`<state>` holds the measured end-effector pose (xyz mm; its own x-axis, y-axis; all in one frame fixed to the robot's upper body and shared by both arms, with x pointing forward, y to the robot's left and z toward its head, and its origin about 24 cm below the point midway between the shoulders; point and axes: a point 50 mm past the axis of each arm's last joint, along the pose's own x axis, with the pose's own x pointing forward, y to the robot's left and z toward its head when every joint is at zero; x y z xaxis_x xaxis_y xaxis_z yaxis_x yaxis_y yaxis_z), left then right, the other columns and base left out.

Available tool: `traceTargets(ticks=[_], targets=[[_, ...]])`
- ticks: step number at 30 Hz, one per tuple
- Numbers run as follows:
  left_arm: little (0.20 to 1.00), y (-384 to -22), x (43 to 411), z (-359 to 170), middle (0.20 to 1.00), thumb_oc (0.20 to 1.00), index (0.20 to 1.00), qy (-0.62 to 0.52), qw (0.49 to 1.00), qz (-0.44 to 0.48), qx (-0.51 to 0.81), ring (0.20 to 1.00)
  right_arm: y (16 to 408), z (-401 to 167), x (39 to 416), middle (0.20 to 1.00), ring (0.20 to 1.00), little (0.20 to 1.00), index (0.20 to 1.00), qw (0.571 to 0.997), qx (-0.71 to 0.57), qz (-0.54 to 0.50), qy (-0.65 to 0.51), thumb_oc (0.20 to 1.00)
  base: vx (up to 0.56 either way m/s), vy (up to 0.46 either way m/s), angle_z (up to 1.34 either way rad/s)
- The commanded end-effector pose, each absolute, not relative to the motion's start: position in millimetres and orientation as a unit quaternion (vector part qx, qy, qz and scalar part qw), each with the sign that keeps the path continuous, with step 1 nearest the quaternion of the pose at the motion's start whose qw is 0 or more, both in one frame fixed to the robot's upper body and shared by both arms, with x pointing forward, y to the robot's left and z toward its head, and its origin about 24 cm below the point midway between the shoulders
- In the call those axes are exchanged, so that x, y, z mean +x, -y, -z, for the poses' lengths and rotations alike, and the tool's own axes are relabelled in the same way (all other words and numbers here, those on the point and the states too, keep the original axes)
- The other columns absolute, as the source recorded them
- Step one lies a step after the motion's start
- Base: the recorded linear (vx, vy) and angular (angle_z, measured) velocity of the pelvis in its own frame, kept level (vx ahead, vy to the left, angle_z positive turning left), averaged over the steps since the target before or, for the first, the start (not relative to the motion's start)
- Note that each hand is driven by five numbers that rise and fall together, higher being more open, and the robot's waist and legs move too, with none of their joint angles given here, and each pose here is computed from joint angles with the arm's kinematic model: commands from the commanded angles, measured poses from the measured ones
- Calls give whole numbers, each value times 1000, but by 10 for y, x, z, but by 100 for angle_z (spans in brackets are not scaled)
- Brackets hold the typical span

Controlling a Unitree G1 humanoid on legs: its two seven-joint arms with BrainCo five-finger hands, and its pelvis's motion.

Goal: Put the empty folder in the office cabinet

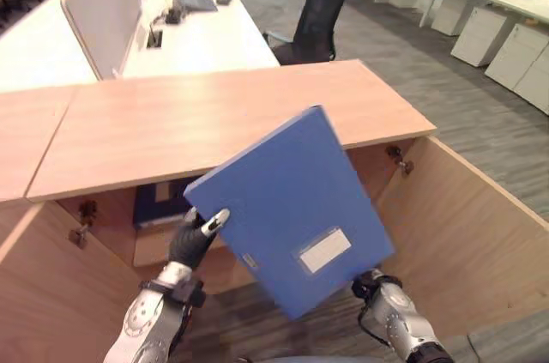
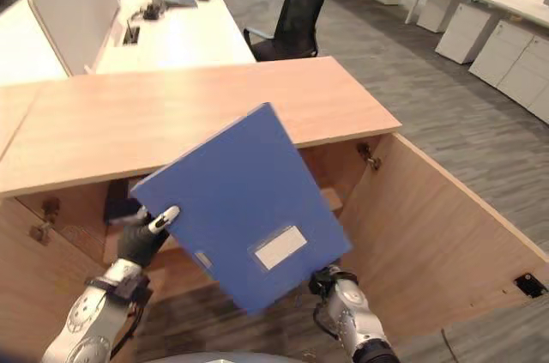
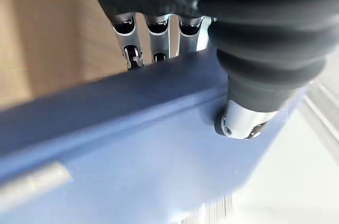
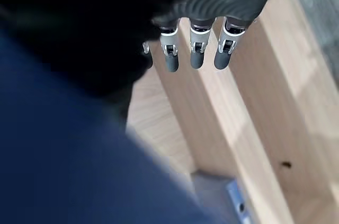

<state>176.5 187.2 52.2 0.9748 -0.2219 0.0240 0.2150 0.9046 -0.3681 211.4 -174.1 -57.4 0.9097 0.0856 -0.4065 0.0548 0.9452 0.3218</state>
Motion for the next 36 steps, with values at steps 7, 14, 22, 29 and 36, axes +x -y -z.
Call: traceTargets(ticks=[7, 14, 22, 29, 36], targets=[[200, -1977, 1741, -910, 200, 200, 200, 108, 974, 68, -185, 200, 1958, 74, 2350, 1000, 1000, 1000, 1000, 981, 176, 31, -73, 1000, -16, -1, 6], [200, -2105, 1691, -883, 200, 200, 200, 100, 987, 24, -123, 200, 2168, 155, 2276, 1000, 1000, 1000, 1000, 986, 103, 86, -98, 1000, -10, -2, 8], [200, -2571, 1484, -972, 200, 200, 200, 103, 989, -89, 53, 200, 2821, -27, 2194, 1000, 1000, 1000, 1000, 970, -81, 209, -96, 1000, 0, 0, 0], [200, -2739, 1443, -1029, 200, 200, 200, 117, 976, -150, 109, 200, 2954, -260, 2258, 1000, 1000, 1000, 1000, 963, -116, 238, -53, 1000, 0, 0, 0], [200, -2672, 1571, -1149, 200, 200, 200, 155, 969, -140, 134, 200, 2429, -431, 2456, 1000, 1000, 1000, 1000, 995, -43, 95, 5, 1000, -5, -1, 0]])
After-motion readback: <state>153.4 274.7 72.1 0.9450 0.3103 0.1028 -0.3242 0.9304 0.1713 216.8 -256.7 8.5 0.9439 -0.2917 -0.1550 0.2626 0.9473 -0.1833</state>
